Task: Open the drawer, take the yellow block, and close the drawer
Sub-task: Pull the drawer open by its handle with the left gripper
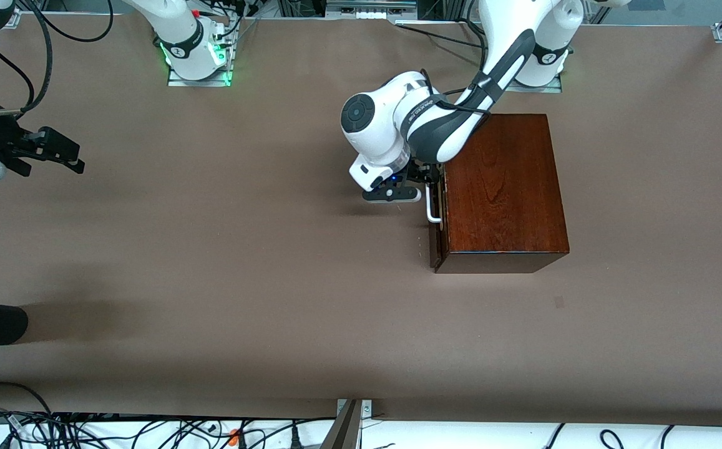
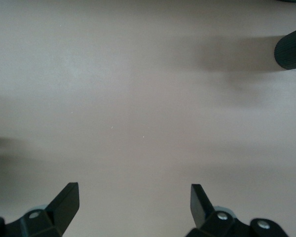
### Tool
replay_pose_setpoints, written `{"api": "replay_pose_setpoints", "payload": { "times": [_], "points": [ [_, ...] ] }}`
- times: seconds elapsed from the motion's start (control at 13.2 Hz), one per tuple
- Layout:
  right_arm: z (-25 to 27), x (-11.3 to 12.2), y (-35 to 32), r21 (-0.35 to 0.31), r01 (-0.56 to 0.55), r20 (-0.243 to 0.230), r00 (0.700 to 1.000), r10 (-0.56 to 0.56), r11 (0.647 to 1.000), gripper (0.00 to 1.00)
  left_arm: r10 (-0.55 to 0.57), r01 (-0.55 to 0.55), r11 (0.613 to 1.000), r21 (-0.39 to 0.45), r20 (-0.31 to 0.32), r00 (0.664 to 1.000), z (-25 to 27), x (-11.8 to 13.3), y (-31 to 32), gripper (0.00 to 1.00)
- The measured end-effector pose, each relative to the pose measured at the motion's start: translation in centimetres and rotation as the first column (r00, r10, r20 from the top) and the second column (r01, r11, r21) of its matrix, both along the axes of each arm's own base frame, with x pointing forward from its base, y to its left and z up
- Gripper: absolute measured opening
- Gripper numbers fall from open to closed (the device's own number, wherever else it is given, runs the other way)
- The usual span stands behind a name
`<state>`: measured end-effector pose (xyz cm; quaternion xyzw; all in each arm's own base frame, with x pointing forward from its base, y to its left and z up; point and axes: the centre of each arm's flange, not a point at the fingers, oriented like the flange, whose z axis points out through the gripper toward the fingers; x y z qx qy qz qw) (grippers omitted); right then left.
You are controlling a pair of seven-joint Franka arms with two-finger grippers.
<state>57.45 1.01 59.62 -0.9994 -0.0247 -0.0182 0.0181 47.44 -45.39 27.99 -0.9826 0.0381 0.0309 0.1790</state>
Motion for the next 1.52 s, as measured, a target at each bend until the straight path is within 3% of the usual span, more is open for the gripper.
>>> {"api": "replay_pose_setpoints", "payload": {
  "times": [0.61,0.99,1.52],
  "points": [
    [0.0,0.0,0.0,0.000,0.000,0.000,1.000,0.000,1.000,1.00,0.048,-0.048,0.999,-0.003,0.017,0.999,0.0,0.4,-0.1,1.00],
    [0.0,0.0,0.0,0.000,0.000,0.000,1.000,0.000,1.000,1.00,0.057,-0.055,0.997,-0.046,0.035,0.998,0.5,1.6,-1.4,1.00],
    [0.0,0.0,0.0,0.000,0.000,0.000,1.000,0.000,1.000,1.00,0.058,-0.049,0.992,-0.115,0.072,0.996,0.8,1.1,-5.0,1.00]
  ]
}}
